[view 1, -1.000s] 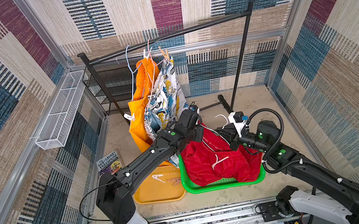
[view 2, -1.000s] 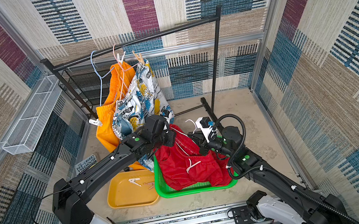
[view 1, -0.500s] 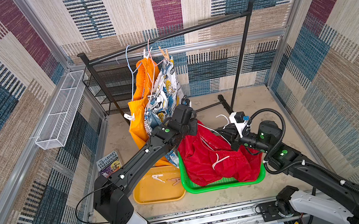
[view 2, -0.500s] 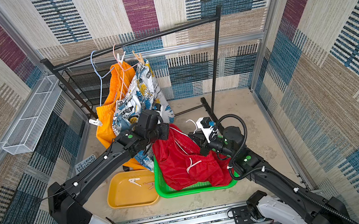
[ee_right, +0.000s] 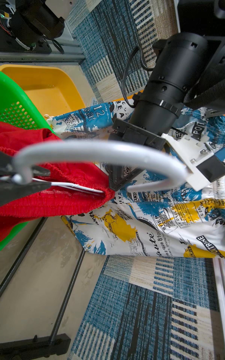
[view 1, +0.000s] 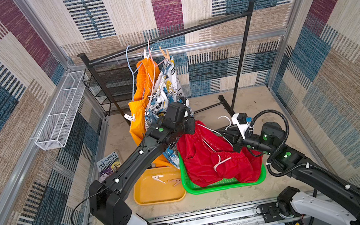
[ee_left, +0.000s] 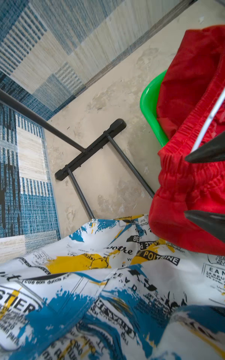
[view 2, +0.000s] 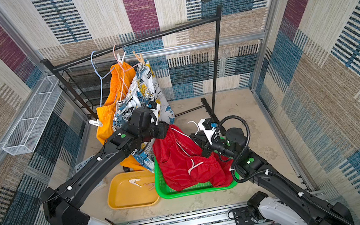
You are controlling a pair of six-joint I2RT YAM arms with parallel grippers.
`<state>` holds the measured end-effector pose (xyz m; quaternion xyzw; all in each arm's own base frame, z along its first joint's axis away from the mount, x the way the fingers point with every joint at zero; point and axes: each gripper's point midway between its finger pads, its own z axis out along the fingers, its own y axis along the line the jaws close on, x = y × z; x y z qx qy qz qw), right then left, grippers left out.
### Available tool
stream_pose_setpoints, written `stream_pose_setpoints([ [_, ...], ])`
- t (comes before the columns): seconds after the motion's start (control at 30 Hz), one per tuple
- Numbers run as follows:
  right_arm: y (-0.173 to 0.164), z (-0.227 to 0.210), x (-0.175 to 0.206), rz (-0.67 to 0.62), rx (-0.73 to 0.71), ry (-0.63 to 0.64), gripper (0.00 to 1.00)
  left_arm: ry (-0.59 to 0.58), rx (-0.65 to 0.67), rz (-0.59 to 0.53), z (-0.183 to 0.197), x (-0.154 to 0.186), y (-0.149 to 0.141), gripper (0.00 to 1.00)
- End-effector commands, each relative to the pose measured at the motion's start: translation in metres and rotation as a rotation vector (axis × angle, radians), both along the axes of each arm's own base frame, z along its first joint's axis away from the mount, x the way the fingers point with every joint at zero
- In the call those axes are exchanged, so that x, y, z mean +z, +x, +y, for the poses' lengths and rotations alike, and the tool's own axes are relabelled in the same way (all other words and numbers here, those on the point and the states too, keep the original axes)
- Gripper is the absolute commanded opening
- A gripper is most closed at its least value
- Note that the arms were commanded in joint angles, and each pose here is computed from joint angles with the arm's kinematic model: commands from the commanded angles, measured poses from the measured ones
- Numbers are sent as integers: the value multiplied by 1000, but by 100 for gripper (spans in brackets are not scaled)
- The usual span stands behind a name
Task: Remove the clothespins securing shorts to the hanger
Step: Remove the shorts from the hanger.
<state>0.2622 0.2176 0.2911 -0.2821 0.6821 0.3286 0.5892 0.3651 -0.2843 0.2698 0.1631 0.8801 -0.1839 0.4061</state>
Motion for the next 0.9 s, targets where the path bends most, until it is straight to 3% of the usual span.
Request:
stream_pose_setpoints([
  [0.0, 2, 0, 8, -32, -7, 9, 0, -16, -96, -1, -10, 3, -12, 51],
  [0.37, 1, 3, 6, -29, 17, 5, 0, 69, -129, -18, -13, -7, -3, 56],
  [0.87, -1, 5, 9, -37, 29, 1, 0, 282, -222, -36, -13, -20, 0, 46],
])
